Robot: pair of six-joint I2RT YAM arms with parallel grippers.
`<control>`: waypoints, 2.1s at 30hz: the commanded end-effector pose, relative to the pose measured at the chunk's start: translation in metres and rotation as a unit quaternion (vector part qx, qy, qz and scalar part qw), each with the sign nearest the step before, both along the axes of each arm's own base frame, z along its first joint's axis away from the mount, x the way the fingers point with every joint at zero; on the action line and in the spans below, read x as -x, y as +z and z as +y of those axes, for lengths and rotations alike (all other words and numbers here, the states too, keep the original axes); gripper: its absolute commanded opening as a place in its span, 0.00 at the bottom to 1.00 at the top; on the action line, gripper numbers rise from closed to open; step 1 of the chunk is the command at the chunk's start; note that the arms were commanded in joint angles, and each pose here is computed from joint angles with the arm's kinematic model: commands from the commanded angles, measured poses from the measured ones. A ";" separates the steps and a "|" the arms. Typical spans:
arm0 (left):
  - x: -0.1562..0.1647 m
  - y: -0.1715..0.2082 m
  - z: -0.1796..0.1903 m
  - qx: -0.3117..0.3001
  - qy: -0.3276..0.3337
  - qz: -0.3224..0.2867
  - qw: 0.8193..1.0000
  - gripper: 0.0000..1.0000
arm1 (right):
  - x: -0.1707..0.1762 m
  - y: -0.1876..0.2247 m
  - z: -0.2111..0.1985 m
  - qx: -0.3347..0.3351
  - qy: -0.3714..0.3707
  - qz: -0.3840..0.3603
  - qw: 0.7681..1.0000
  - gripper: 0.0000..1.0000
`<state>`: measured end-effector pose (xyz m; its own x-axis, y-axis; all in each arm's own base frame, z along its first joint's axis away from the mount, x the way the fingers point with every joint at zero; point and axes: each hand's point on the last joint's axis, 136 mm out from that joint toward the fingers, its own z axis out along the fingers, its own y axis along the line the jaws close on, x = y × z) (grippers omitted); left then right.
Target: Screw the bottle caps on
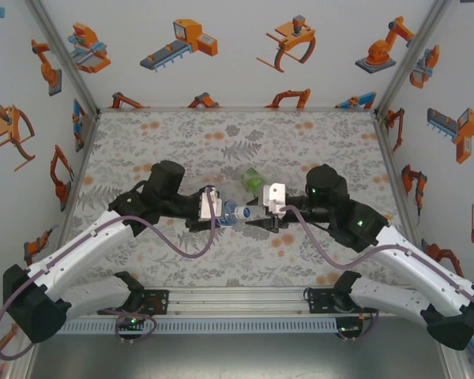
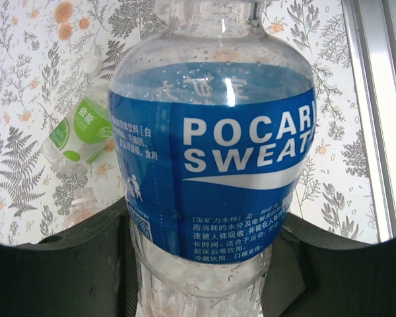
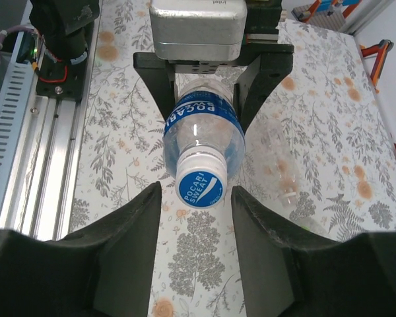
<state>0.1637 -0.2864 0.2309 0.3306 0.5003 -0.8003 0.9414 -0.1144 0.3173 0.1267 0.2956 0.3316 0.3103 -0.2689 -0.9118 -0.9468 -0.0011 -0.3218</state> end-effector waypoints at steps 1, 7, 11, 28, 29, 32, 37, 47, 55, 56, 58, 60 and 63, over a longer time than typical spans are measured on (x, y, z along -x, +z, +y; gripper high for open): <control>0.007 0.012 -0.001 0.016 -0.021 -0.009 1.000 0.00 | 0.004 0.007 0.006 -0.022 0.025 -0.023 0.999 0.43; 0.007 0.012 -0.001 0.016 -0.020 -0.009 1.000 0.00 | 0.002 0.002 0.010 -0.019 0.028 -0.010 0.999 0.34; 0.007 0.012 -0.001 0.015 -0.019 -0.009 1.000 0.00 | -0.006 0.002 0.012 -0.027 -0.005 0.041 0.999 0.21; 0.000 0.009 -0.004 0.011 -0.009 -0.005 1.000 0.00 | -0.093 -0.048 -0.015 -0.206 -0.386 0.659 0.612 0.08; 0.000 0.009 -0.004 0.011 -0.009 -0.005 1.000 0.00 | -0.093 -0.046 -0.015 -0.201 -0.388 0.655 0.616 0.10; 0.001 0.009 -0.004 0.012 -0.010 -0.005 1.000 0.00 | -0.090 -0.028 -0.011 -0.187 -0.361 0.603 0.686 0.24; 0.002 0.010 -0.003 0.014 -0.013 -0.008 1.000 0.00 | -0.069 0.007 -0.012 -0.147 -0.293 0.460 0.825 0.42; 0.005 0.010 -0.002 0.016 -0.016 -0.009 1.000 0.00 | -0.021 0.029 -0.017 -0.044 -0.130 0.131 0.982 0.57; 0.006 0.009 -0.002 0.015 -0.020 -0.006 1.000 0.00 | 0.004 0.011 -0.005 0.023 0.006 -0.008 1.000 0.59; 0.006 0.010 -0.002 0.016 -0.020 -0.008 1.000 0.00 | 0.002 0.010 -0.004 0.023 0.005 -0.012 1.000 0.59; 0.007 0.010 -0.002 0.017 -0.022 -0.009 1.000 0.00 | 0.000 0.009 -0.001 0.020 0.005 -0.014 1.000 0.57; 0.007 0.011 -0.002 0.017 -0.021 -0.009 1.000 0.00 | 0.000 0.007 0.002 0.013 0.010 -0.016 1.000 0.54; 0.007 0.010 -0.001 0.015 -0.021 -0.008 1.000 0.00 | -0.002 0.007 0.005 0.002 0.009 -0.016 1.000 0.49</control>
<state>0.1639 -0.2863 0.2290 0.3262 0.5048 -0.7993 0.9431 -0.1157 0.3118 0.1325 0.2963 0.3305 0.2733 -0.3225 -0.9063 -0.9564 0.0095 -0.2918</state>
